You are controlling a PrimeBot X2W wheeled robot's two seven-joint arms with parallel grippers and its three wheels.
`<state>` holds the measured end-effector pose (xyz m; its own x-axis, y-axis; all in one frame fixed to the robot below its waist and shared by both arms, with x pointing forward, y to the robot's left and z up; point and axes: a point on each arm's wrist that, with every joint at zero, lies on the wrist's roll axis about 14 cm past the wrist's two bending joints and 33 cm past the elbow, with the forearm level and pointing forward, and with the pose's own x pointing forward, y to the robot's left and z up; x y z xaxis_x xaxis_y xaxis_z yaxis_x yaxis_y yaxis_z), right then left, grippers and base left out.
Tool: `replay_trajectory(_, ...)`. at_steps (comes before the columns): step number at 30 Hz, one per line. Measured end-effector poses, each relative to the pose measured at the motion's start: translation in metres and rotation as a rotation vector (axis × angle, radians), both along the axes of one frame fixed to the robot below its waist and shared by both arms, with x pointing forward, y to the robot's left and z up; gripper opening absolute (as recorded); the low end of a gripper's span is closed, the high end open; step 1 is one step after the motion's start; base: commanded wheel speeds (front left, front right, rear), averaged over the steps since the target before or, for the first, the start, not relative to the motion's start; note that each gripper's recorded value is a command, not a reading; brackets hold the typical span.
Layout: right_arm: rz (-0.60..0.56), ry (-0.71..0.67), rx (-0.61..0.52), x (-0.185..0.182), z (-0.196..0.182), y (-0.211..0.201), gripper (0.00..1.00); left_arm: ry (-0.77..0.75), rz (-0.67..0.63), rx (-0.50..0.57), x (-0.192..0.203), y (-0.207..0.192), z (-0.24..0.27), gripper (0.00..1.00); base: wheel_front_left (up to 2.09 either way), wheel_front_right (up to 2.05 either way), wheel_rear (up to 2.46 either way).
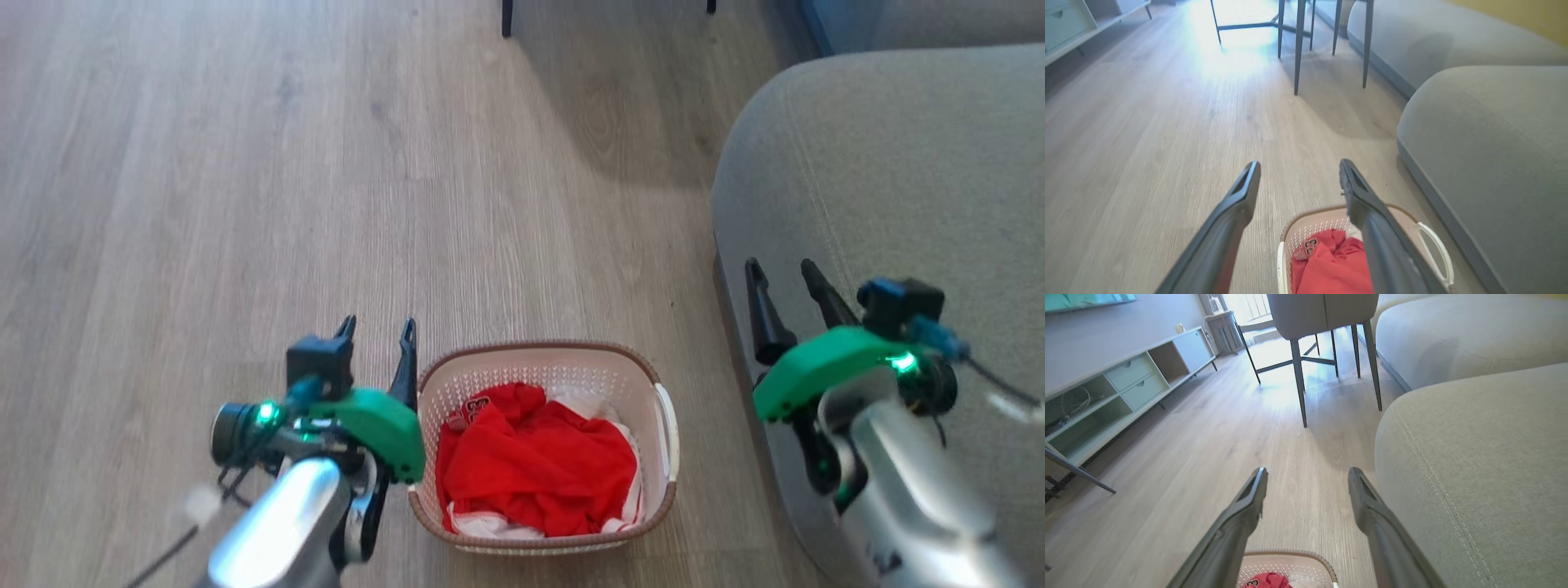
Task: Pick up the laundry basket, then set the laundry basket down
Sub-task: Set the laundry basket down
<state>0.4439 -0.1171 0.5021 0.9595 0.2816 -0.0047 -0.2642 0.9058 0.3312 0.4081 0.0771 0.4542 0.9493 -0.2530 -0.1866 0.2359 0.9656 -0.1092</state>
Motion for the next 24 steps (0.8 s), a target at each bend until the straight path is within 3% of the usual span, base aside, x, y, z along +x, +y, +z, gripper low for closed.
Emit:
replay_trajectory(7,-0.082,-0.202,0.025,-0.029,0.049,-0.009,1.00,-0.254,0.043,-0.020,-0.020,0.014,0.062,1.00,0.00,0.00,0.00)
replay_trajectory(13,-0.119,-0.377,-0.004,-0.047,0.097,-0.015,1.00,-0.345,0.070,-0.061,-0.034,0.018,0.088,1.00,0.00,0.00,0.00)
replay_trajectory(15,-0.099,-0.398,-0.069,-0.055,0.097,-0.008,1.00,-0.361,0.078,-0.068,-0.038,0.022,0.091,1.00,0.00,0.00,0.00)
replay_trajectory(24,-0.108,-0.322,-0.072,-0.074,0.070,-0.009,1.00,-0.322,0.123,-0.069,-0.053,0.035,0.075,1.00,0.00,0.00,0.00)
